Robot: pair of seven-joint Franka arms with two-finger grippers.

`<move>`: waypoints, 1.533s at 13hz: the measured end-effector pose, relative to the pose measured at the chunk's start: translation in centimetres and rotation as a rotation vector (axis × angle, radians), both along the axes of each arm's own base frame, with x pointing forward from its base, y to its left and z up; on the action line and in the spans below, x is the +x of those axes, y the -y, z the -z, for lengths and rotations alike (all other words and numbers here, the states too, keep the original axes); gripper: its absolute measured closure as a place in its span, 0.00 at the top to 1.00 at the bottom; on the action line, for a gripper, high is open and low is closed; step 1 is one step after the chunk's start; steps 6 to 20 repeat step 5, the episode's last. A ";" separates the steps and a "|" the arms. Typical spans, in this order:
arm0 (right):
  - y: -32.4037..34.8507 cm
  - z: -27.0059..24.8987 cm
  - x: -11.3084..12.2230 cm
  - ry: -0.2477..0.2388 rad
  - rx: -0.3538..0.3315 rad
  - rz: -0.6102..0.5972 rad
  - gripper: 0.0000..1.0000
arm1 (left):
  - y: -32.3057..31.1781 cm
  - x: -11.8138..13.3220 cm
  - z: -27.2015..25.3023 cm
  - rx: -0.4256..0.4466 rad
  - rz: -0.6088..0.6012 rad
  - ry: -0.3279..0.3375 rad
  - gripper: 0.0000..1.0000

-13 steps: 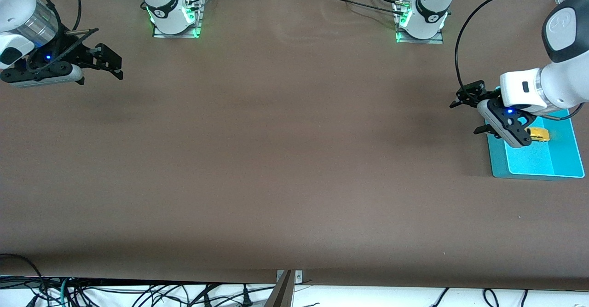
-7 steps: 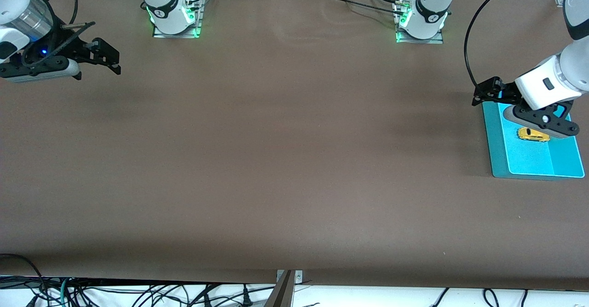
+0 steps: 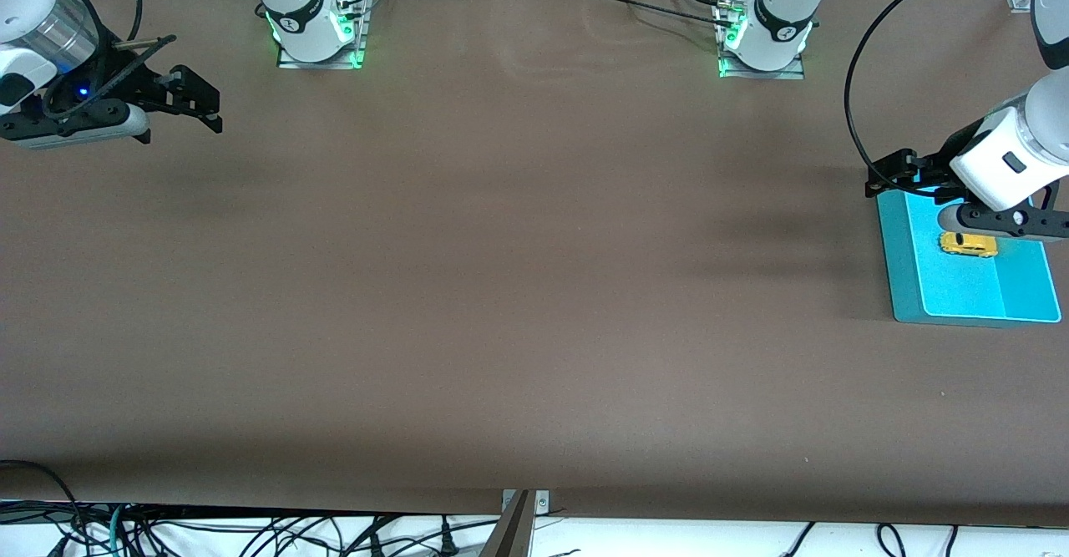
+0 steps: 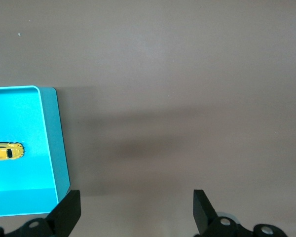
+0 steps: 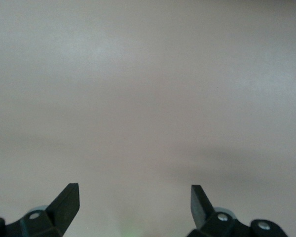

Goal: Wind and store yellow beetle car

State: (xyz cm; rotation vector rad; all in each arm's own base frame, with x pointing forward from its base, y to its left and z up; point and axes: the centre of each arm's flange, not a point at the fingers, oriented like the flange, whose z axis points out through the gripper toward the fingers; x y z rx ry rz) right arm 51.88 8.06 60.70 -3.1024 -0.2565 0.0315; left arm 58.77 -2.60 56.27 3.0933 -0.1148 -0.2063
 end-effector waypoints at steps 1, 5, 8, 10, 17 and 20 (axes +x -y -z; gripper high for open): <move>-0.1 0.1 0.0 -0.001 0.000 -0.001 1.00 | 0.1 0.0 0.0 0.000 0.001 0.000 1.00; -0.3 0.1 0.0 -0.001 0.000 -0.006 1.00 | 0.1 0.0 0.0 0.000 0.001 -0.001 1.00; -0.3 0.1 0.0 -0.001 0.000 -0.006 1.00 | 0.1 0.0 0.0 0.000 0.001 -0.001 1.00; -0.3 0.1 0.0 -0.001 0.000 -0.006 1.00 | 0.1 0.0 0.0 0.000 0.001 -0.001 1.00; -0.3 0.1 0.0 -0.001 0.000 -0.006 1.00 | 0.1 0.0 0.0 0.000 0.001 -0.001 1.00; -0.3 0.1 0.0 -0.001 0.000 -0.006 1.00 | 0.1 0.0 0.0 0.000 0.001 -0.001 1.00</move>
